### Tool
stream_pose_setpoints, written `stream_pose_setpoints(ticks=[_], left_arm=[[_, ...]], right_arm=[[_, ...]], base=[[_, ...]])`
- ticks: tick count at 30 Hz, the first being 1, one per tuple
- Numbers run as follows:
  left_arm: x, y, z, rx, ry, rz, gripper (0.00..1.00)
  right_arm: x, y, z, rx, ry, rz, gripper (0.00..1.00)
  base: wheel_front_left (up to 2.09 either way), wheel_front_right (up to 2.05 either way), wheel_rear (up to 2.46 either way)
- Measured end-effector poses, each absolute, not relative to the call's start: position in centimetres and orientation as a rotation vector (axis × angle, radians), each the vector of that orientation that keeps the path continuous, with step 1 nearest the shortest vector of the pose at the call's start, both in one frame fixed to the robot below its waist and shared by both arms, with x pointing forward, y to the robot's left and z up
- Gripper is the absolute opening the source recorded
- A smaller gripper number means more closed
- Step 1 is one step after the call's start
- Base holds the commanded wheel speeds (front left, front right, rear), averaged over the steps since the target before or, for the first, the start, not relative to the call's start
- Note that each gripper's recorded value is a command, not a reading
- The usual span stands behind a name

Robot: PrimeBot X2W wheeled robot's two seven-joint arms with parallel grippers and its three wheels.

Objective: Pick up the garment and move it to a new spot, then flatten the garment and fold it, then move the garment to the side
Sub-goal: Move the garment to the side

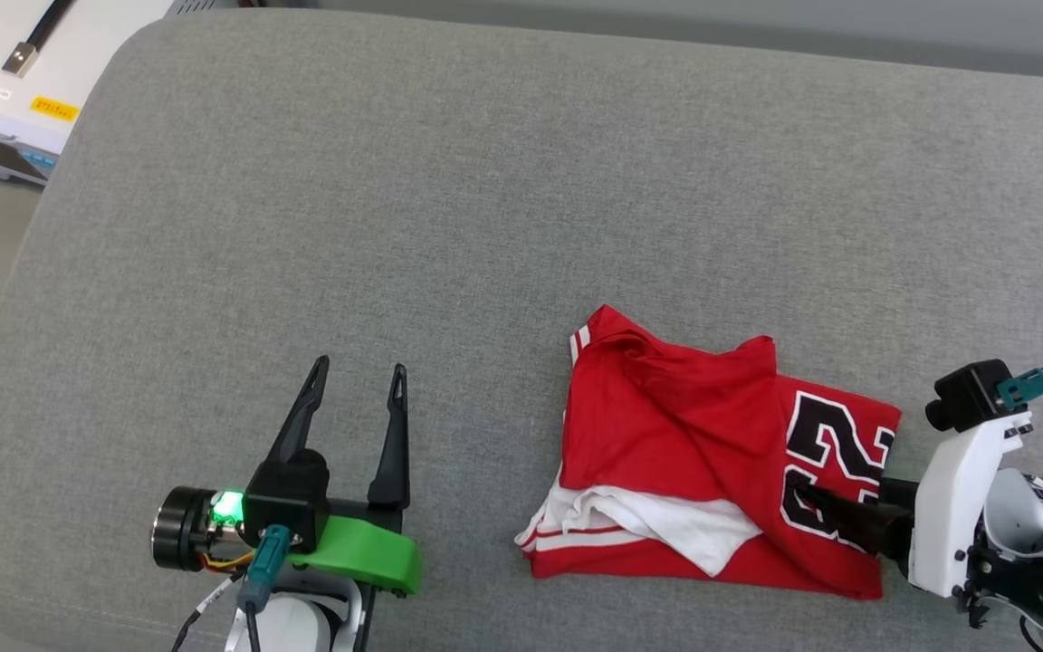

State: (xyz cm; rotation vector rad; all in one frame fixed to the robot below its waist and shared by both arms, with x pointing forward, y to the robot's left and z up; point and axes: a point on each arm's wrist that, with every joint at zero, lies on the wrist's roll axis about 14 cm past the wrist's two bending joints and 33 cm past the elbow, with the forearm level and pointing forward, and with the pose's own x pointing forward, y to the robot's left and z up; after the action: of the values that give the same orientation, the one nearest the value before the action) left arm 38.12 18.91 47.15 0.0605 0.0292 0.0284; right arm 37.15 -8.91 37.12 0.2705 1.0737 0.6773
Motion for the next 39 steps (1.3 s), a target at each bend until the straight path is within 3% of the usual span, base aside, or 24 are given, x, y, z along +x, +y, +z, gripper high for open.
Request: stream_pose_setpoints(ticks=[6, 7, 8, 16, 22, 32, 39], left_arm=[[38.2, 19.3, 46.9, 0.064, 0.039, 0.04, 1.0], [38.2, 19.3, 46.8, 0.063, 0.039, 0.04, 1.0], [38.2, 19.3, 46.8, 0.063, 0.039, 0.04, 1.0], [38.1, 18.9, 47.3, 0.059, 0.024, 0.032, 1.0], [38.1, 18.4, 47.9, 0.05, 0.004, 0.017, 1.0], [39.0, 15.5, 48.1, 0.021, -0.01, -0.066, 1.0], [40.6, 12.8, 48.1, 0.011, -0.025, -0.149, 1.0]], right_arm=[[37.2, -8.0, 36.3, 0.266, 1.074, 0.701, 1.0], [37.2, -7.9, 36.3, 0.266, 1.064, 0.701, 0.24], [37.3, -7.9, 36.3, 0.268, 1.057, 0.701, 0.0], [38.4, -7.7, 38.4, 0.259, 0.927, 0.707, 0.0], [40.3, -9.5, 41.3, 0.127, 0.774, 0.695, 0.0], [41.6, -15.6, 46.1, -0.144, 0.613, 0.603, 0.0], [41.7, -20.3, 48.7, -0.187, 0.552, 0.479, 0.0]], base=[[0.0, 0.0, 0.0], [0.0, 0.0, 0.0], [0.0, 0.0, 0.0], [0.0, 0.0, 0.0], [0.0, 0.0, 0.0], [0.0, 0.0, 0.0], [0.0, 0.0, 0.0]])
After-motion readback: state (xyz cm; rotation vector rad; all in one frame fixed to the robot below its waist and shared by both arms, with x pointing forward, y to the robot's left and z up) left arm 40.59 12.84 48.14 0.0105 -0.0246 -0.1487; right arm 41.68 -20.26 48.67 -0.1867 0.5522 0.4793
